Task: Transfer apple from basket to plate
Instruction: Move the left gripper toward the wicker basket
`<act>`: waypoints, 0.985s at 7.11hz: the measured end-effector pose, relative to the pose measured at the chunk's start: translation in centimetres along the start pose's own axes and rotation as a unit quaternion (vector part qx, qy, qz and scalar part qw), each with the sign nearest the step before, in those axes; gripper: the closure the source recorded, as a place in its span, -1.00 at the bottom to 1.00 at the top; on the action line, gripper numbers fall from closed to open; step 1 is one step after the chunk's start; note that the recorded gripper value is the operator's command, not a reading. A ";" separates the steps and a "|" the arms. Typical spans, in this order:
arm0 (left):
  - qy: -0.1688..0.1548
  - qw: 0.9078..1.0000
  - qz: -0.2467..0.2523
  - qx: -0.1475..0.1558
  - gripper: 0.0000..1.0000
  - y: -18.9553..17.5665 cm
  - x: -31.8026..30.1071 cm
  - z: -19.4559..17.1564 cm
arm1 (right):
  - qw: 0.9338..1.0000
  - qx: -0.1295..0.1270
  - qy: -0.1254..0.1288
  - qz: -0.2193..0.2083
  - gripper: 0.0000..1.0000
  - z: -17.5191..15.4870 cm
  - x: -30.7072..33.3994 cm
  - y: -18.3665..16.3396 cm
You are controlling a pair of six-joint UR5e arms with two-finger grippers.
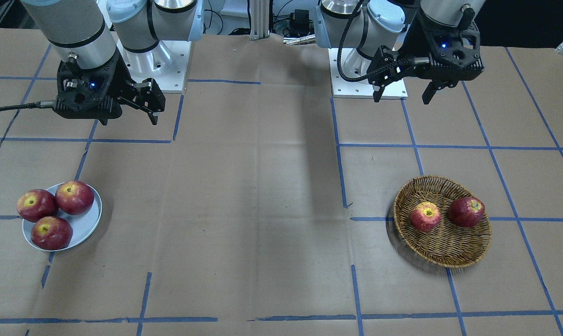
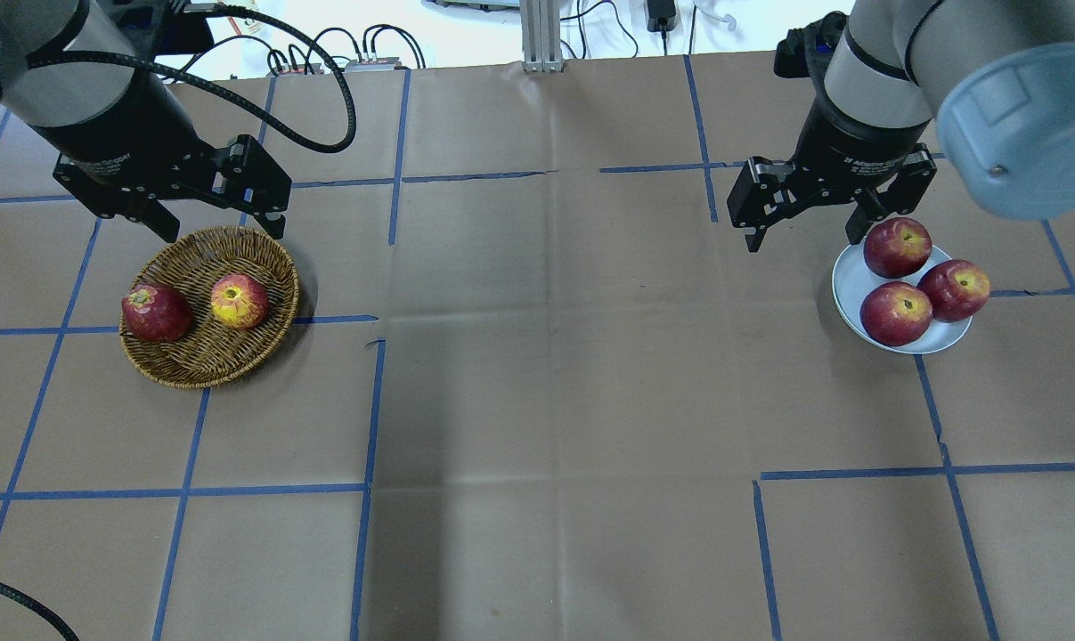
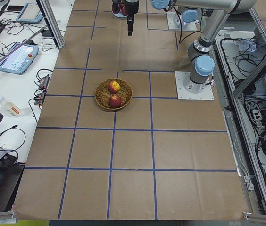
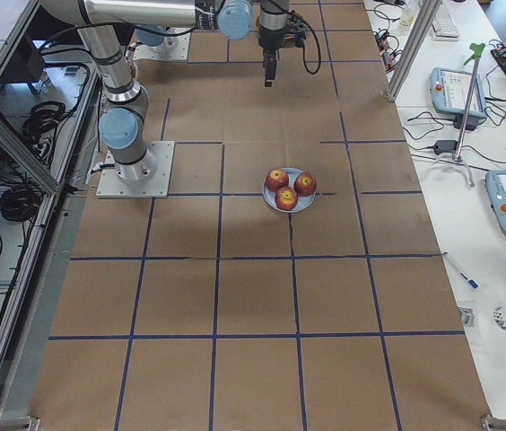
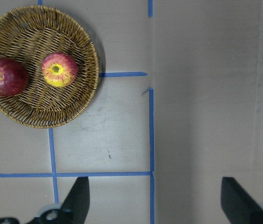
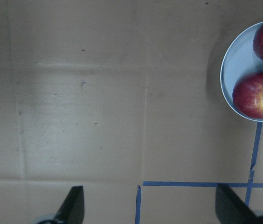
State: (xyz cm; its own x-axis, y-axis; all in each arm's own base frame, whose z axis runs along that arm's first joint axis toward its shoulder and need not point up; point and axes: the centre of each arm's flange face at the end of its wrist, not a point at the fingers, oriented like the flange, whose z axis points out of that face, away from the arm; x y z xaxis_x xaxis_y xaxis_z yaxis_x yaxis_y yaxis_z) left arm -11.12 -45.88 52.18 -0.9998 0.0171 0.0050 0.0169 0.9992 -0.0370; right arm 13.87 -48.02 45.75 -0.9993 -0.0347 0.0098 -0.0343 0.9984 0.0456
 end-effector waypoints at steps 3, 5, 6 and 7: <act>0.000 1.000 0.000 -0.010 -0.98 -0.4 0.0 0.9 | 1.000 0.000 0.000 0.000 -1.00 0.0 0.0 0.0; -0.003 1.000 0.001 -0.017 -0.98 -0.4 0.0 1.5 | 1.000 0.000 0.000 0.000 -1.00 0.0 0.0 0.0; -0.005 1.000 0.002 -0.002 -0.98 -0.4 0.0 0.3 | 1.000 0.000 0.000 0.000 -1.00 0.0 0.0 0.0; -0.005 1.000 0.002 0.010 -0.98 -0.6 0.0 -0.7 | 1.000 0.000 0.000 0.000 -1.00 0.0 0.0 0.0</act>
State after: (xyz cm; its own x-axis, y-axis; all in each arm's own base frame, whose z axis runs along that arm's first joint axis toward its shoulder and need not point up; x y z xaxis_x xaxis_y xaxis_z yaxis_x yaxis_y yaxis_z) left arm -11.08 -46.42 52.92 -0.9998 0.0202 -0.0062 0.0205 0.9981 -0.0579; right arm 13.85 -48.03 45.75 -0.9994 -0.0344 0.0098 -0.0339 0.9984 0.0455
